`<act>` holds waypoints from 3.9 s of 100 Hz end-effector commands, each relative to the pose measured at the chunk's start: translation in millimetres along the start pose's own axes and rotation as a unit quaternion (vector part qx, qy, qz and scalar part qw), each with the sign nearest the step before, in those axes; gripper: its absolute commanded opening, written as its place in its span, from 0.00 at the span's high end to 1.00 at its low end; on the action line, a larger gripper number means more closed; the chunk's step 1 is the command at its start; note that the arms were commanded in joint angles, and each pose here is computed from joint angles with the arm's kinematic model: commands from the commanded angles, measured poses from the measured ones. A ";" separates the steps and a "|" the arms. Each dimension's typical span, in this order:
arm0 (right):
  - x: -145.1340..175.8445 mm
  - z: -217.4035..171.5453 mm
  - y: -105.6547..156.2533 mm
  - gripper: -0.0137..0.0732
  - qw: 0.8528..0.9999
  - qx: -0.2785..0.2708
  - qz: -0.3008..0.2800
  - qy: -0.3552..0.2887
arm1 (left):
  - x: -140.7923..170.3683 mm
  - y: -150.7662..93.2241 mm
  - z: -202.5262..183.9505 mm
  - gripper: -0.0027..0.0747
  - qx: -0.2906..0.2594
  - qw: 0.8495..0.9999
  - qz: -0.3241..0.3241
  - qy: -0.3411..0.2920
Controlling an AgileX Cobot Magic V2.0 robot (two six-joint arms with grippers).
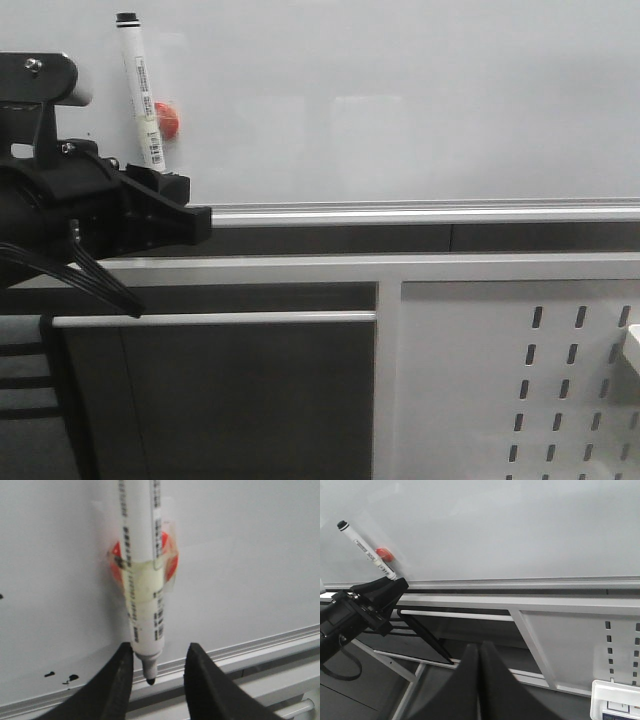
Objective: Write number 1 on whiteboard
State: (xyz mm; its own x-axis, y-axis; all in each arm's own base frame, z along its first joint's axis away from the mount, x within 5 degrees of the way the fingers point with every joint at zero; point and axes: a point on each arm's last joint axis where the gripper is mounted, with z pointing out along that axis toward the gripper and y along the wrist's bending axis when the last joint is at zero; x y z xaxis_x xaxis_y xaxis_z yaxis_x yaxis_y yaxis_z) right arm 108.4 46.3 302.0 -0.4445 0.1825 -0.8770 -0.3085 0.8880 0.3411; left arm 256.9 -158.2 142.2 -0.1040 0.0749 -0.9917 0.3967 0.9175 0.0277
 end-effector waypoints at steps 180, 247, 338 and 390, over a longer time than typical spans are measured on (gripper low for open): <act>-13.9 -1.8 2.6 0.92 0.999 0.000 -0.004 -0.037 | -57.8 -12.6 -26.7 0.99 0.087 0.980 0.024 -0.178; -11.0 0.1 35.1 0.92 0.987 -0.116 -0.114 0.011 | -67.9 -48.5 -58.6 0.99 0.328 0.928 -0.007 -0.178; 14.6 71.4 100.8 0.56 0.953 -0.199 -0.225 -0.032 | -58.0 -47.9 -68.6 0.99 0.449 0.886 -0.021 -0.114; 15.9 80.5 102.2 0.56 0.949 -0.189 -0.248 -0.052 | -52.1 -37.7 -71.4 0.99 0.477 0.874 0.003 -0.092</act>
State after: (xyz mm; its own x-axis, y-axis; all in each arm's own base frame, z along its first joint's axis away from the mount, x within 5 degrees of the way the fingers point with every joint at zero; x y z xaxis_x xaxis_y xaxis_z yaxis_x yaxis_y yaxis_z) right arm 131.2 170.7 280.4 -0.1665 -0.2093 -0.9636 -0.7642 0.6449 -0.0080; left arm 185.9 -166.5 171.0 -0.0588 0.1590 -0.9855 0.9727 0.2311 -0.0208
